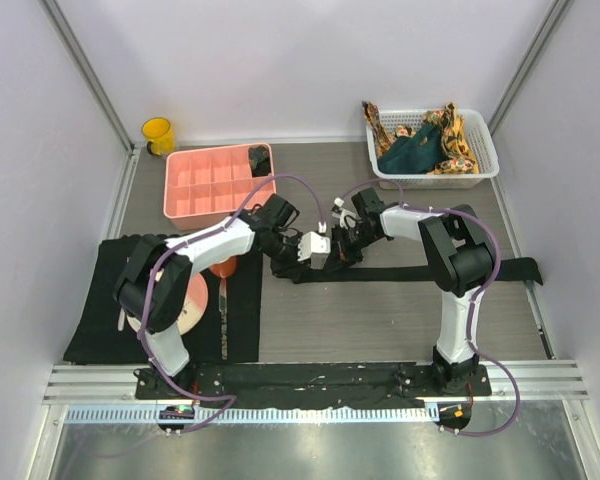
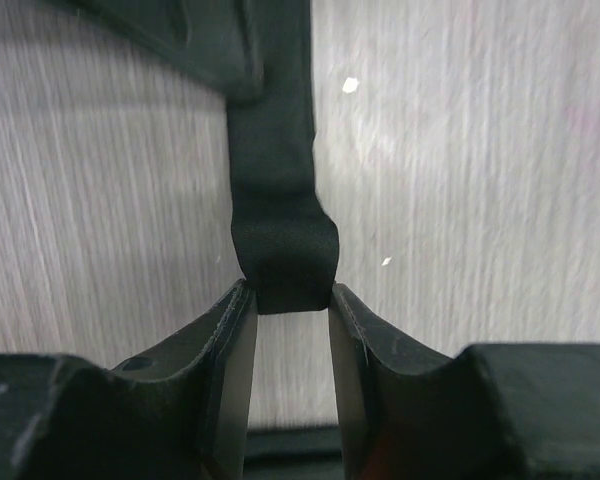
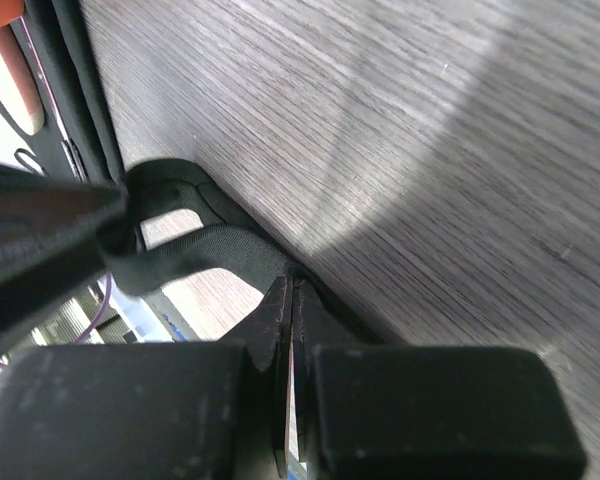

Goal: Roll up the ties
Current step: Roll the tie at the center of the board.

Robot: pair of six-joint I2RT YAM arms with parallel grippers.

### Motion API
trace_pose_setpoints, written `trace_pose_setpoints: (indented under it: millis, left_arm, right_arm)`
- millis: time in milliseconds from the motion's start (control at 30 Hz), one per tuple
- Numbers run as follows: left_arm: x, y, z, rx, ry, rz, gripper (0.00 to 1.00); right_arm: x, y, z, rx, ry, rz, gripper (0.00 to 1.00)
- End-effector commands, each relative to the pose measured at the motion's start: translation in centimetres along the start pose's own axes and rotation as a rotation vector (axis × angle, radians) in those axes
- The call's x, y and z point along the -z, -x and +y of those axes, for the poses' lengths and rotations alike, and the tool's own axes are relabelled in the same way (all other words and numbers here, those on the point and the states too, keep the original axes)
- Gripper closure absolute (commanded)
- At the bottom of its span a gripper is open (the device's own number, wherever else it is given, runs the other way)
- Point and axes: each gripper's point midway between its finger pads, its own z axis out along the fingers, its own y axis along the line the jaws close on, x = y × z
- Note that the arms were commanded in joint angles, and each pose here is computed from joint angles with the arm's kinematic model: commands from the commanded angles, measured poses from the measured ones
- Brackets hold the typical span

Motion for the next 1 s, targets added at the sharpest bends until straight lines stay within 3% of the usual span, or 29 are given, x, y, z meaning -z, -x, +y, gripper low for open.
trace_pose_setpoints:
  millis: [0, 300, 633, 967]
  left_arm:
    - [0.3, 4.0, 0.3, -0.030, 0.035, -0.068, 0.62]
    - [-2.3, 3.8, 1.3, -0.006, 0.052, 0.007, 0.60]
    - [-3.0, 3.0, 1.3, 0.006, 0.033, 0.032, 0.60]
    - [-3.3, 3.2, 1.3, 0.004, 0.017, 0.025, 0.60]
  right_arm:
    - [0.3, 1.0, -0.1, 0.047, -0.040, -0.021, 0.97]
    - [2.0, 0.7, 2.3, 0.063, 0.026, -0.021, 0.93]
    - [3.5, -0.2, 4.6, 0.041, 0.162, -0.019, 0.63]
    - [1.2, 0.8, 4.8, 0.028, 0.192, -0.032, 0.61]
